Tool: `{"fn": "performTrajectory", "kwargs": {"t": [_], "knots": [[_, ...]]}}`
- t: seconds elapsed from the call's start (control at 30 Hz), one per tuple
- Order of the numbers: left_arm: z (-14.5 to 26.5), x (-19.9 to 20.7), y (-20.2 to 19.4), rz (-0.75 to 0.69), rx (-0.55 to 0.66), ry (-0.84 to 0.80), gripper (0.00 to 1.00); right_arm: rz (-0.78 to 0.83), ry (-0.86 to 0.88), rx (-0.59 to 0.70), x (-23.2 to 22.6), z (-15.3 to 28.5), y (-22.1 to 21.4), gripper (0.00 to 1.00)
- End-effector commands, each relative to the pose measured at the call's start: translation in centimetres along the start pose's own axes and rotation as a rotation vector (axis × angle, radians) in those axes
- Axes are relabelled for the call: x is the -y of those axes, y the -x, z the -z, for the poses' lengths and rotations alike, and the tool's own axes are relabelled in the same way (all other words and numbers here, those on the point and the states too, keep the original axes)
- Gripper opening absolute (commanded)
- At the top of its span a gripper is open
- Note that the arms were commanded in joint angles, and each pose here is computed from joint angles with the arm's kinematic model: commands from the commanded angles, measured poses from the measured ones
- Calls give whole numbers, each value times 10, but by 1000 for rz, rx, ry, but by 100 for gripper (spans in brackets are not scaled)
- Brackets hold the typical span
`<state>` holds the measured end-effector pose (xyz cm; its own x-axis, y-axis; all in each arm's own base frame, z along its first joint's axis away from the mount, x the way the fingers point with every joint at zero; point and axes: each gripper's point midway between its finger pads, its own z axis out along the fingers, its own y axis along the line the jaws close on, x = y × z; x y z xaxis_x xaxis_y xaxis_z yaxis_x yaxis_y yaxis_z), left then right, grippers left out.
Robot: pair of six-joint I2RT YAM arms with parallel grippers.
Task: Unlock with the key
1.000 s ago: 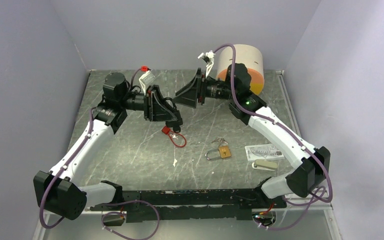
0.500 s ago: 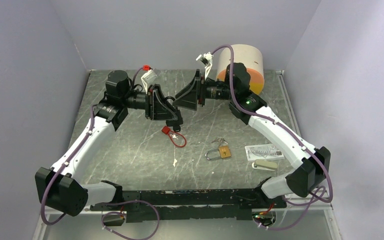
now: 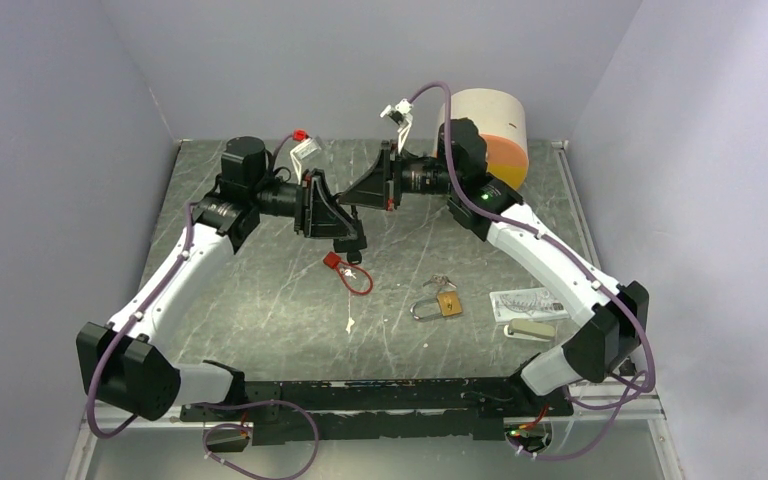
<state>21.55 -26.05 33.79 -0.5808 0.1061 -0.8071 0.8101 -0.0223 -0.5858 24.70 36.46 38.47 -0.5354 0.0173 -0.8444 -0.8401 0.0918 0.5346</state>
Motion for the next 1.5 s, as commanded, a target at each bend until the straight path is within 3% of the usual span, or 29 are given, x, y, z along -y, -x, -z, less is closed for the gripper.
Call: {"fn": "performTrajectory", "kwargs": {"t": [0.0,0.3,0.47,0.6,0.7,0.83,1.0,1.17,1.47], "knots": [[3,9,13,-91,9,30,19,-2,-45,55,-5,5,16,0],[36,-57,-18,-152,33,522,61,-222,-273,196,30,27,35,0],[42,-58,-15,-175,84,579,70,-312,-432,184,67,33,25,0],[46,-65,-15,-128,120,627,71,-295,-437,185,77,31,17,0],[45,-68,-16,-74,157,632,85,-299,-464,204,88,32,14,0],[54,-89,-25,54,220,741,86,-336,-638,208,131,41,-8,0],[56,-103,-47,194,193,792,85,-381,-855,187,191,63,-45,0],[52,-108,-71,327,157,795,82,-450,-939,93,251,66,-84,0],[47,-104,-80,348,136,753,82,-457,-1004,12,315,48,-111,0]]}}
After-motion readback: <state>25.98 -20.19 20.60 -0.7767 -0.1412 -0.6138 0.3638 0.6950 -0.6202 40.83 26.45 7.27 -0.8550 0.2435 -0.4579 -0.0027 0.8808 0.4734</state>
